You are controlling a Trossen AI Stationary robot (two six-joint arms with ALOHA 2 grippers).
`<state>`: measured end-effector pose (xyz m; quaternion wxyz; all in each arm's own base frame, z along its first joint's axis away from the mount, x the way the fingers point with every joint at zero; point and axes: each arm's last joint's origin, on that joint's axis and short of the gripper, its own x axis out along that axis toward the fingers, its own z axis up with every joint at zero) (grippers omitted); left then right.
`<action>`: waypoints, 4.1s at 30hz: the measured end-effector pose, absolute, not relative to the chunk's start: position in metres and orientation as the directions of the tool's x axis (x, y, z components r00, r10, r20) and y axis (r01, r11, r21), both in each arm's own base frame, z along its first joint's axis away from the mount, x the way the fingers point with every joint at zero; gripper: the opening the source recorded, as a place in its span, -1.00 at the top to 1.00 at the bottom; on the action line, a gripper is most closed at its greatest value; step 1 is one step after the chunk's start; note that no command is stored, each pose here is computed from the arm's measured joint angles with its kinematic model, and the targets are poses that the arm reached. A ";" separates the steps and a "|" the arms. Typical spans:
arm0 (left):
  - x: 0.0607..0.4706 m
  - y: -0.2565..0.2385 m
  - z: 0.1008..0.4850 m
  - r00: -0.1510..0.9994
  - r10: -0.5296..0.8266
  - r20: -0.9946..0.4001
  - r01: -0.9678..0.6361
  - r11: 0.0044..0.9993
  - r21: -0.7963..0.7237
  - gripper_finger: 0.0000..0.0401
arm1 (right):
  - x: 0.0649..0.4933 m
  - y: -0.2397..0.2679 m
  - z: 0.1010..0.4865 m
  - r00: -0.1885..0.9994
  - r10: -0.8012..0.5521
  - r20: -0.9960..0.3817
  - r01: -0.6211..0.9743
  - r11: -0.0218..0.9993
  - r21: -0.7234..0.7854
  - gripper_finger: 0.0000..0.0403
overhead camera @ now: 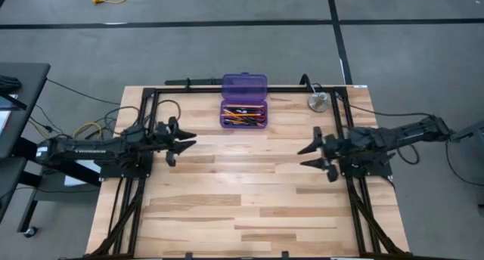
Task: Pick & place school supplies into a supply box
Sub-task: Return to Home Position
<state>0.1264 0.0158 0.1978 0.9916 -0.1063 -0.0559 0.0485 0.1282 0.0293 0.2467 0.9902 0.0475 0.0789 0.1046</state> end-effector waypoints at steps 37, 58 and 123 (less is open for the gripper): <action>0.102 0.014 0.162 0.987 0.152 -0.047 -0.158 0.974 -0.160 0.42 | 0.091 0.015 0.168 0.976 0.110 -0.188 -0.079 0.983 0.164 0.16; 0.102 0.014 0.162 0.987 0.151 -0.049 -0.157 0.972 -0.173 0.42 | 0.091 0.015 0.168 0.976 0.110 -0.189 -0.079 0.983 0.165 0.16; 0.102 0.014 0.162 0.987 0.150 -0.050 -0.157 0.972 -0.174 0.42 | 0.091 0.015 0.167 0.976 0.110 -0.191 -0.078 0.983 0.165 0.16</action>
